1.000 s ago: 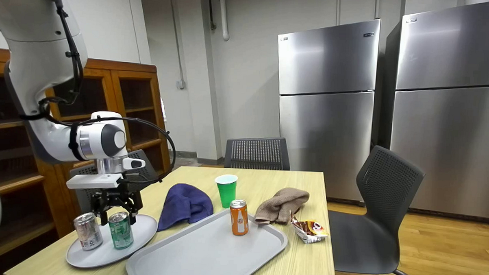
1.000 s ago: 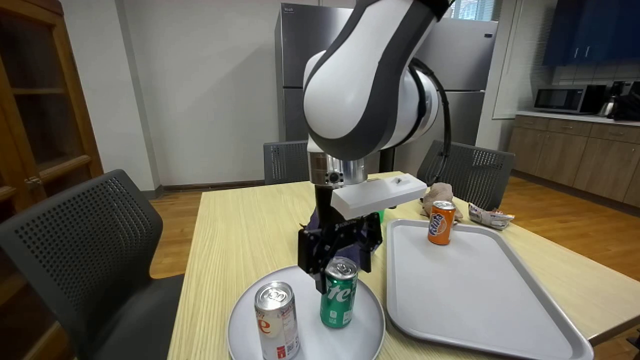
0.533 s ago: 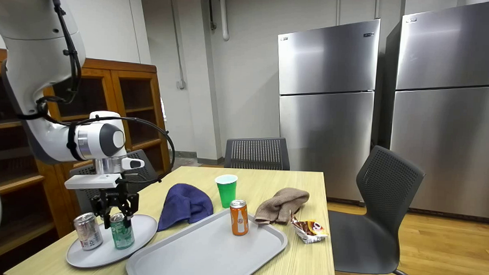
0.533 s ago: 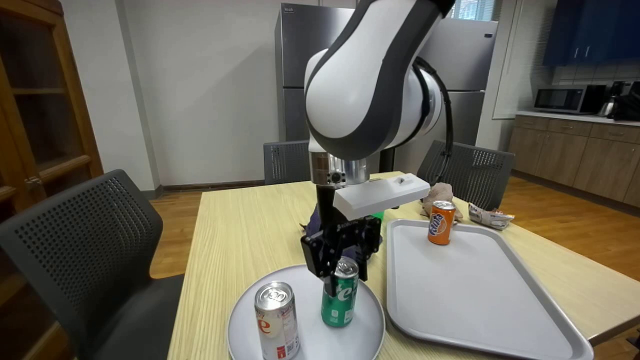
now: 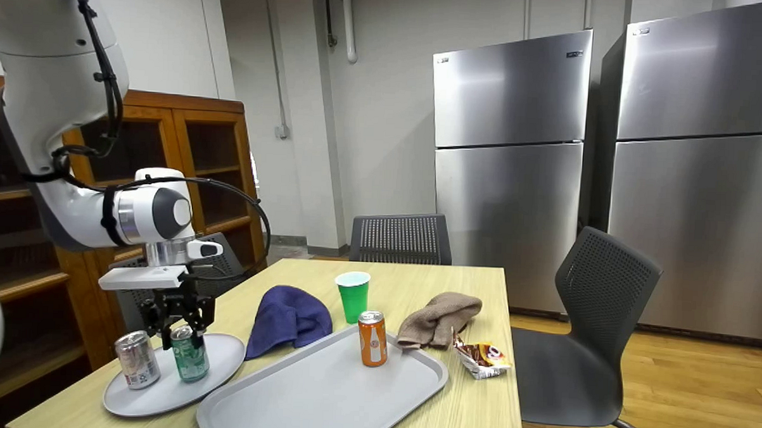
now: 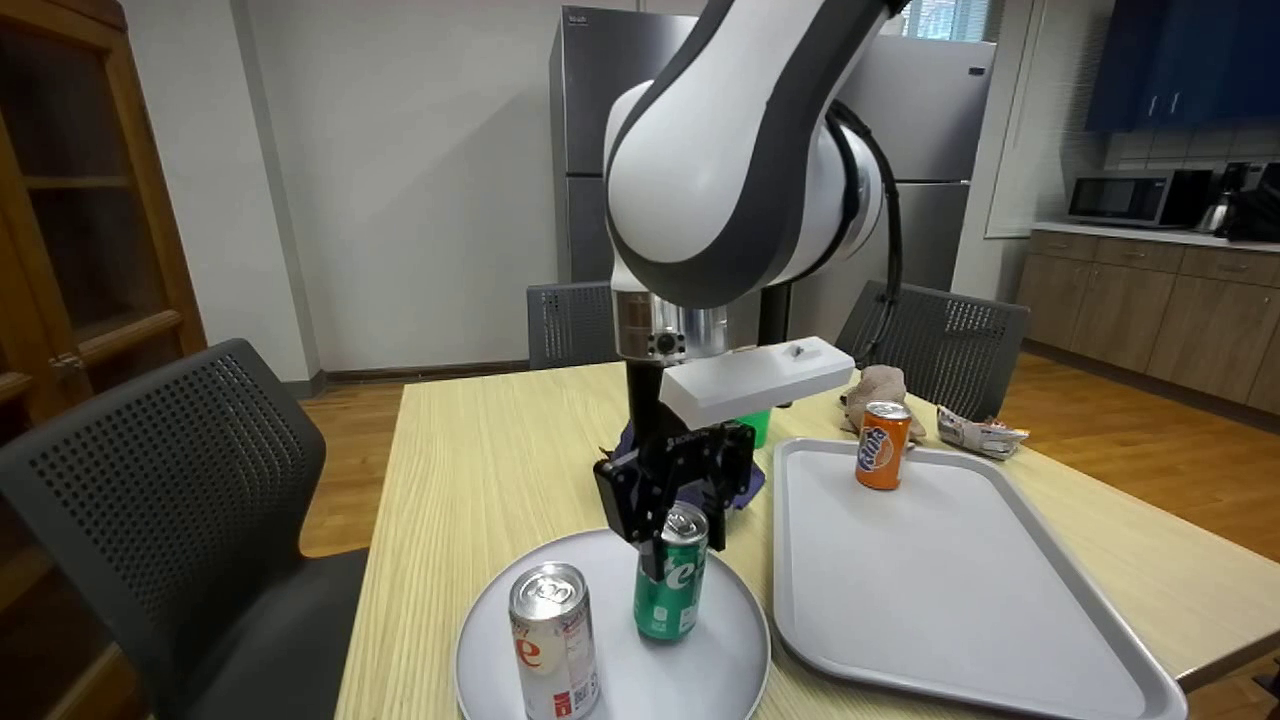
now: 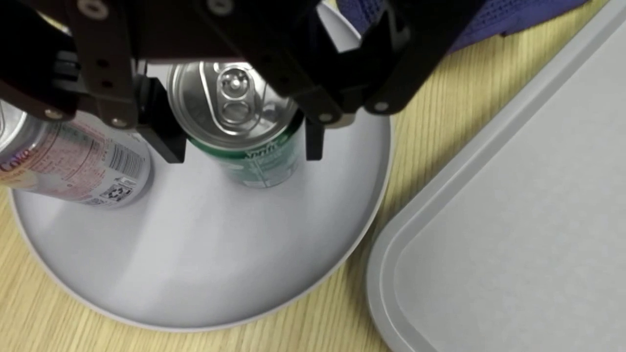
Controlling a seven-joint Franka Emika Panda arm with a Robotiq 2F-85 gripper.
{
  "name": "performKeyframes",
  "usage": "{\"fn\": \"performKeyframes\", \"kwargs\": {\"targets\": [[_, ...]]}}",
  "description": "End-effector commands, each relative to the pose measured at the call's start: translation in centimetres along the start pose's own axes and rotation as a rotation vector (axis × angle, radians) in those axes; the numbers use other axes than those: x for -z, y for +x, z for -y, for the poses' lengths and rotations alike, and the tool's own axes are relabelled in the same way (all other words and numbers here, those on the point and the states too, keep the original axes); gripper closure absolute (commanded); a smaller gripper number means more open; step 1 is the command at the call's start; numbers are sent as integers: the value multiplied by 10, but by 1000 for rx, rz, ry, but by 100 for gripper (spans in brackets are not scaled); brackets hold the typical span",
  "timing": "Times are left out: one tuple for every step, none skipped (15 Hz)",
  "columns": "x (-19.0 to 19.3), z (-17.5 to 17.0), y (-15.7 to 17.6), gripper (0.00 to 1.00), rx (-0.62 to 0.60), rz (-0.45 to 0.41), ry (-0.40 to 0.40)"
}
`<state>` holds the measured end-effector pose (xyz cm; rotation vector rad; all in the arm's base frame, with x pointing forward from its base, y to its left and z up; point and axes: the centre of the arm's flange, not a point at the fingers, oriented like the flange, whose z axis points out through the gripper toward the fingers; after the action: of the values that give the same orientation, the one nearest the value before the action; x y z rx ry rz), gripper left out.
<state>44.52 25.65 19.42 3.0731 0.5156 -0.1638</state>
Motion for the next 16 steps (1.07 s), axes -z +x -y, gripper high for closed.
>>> {"fn": "performKeyframes", "kwargs": {"targets": [[36,3,2,62,-17,-88,-17],[43,2,4,62,-24,-110,-17],[50,0,5,62,-36,-128,-19],[56,-3,6,62,-48,-141,-21],[61,-6,6,62,-62,-150,-27],[65,-12,5,62,-82,-155,-35],[69,-17,5,62,-98,-158,-41],[73,-22,5,62,-118,-165,-50],[76,-29,4,62,-139,-171,-59],[78,-35,4,62,-159,-174,-67],[80,-43,2,62,-180,-176,-78],[82,-51,1,62,-203,-176,-88],[83,-59,0,62,-226,-176,-99],[83,-67,-1,62,-246,-174,-108],[84,-74,-3,62,-267,-171,-116],[83,-83,-4,62,-288,-167,-123]]}}
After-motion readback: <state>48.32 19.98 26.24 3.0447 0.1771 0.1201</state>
